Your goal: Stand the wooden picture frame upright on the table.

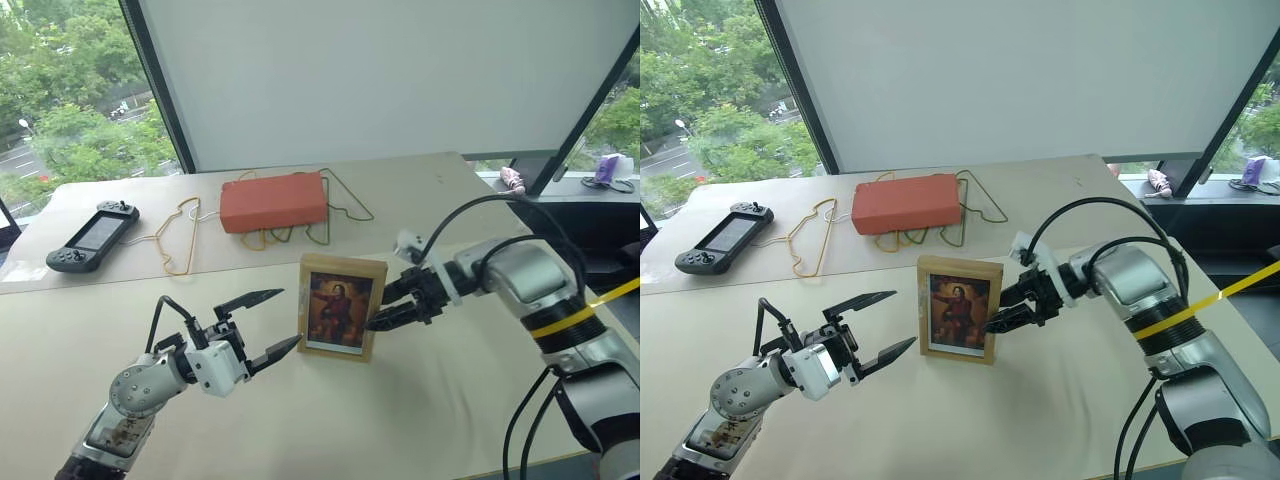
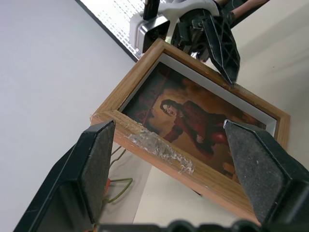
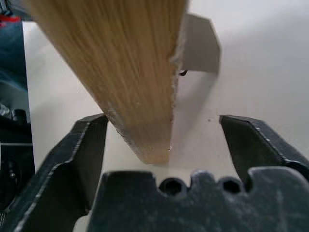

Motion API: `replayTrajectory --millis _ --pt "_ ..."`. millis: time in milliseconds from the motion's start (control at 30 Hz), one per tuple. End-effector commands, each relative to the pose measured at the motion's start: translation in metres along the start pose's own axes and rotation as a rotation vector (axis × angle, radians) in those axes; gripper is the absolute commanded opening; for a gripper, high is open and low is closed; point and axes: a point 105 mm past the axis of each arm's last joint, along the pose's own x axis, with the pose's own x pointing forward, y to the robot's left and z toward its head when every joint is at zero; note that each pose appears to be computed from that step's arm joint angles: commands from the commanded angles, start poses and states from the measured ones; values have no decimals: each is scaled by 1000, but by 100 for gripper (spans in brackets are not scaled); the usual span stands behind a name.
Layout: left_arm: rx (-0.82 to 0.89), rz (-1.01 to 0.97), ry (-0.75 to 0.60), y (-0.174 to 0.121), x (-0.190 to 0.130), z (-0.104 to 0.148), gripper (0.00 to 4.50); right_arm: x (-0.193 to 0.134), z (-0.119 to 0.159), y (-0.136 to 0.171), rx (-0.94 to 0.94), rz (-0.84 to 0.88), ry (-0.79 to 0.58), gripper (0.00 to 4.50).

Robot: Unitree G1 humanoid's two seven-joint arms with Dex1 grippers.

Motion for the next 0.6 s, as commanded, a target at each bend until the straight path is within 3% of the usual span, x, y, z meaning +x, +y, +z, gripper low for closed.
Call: replayTrajectory --millis 33,233,367,533,600 --pt "24 19 9 6 -4 3 387 -26 4 4 5 -45 -68 415" --pt "-108 92 144 8 -21 -14 387 -56 -37 10 46 -195 -73 415" --pt "-435 500 412 29 -49 -52 387 -50 -64 15 71 -469 -186 415" --pt "-617 754 567 19 -64 -65 387 -45 -75 0 179 -1070 -506 415" --pt "-682 892 629 18 -74 -74 387 -45 -77 6 121 -1270 -531 415"
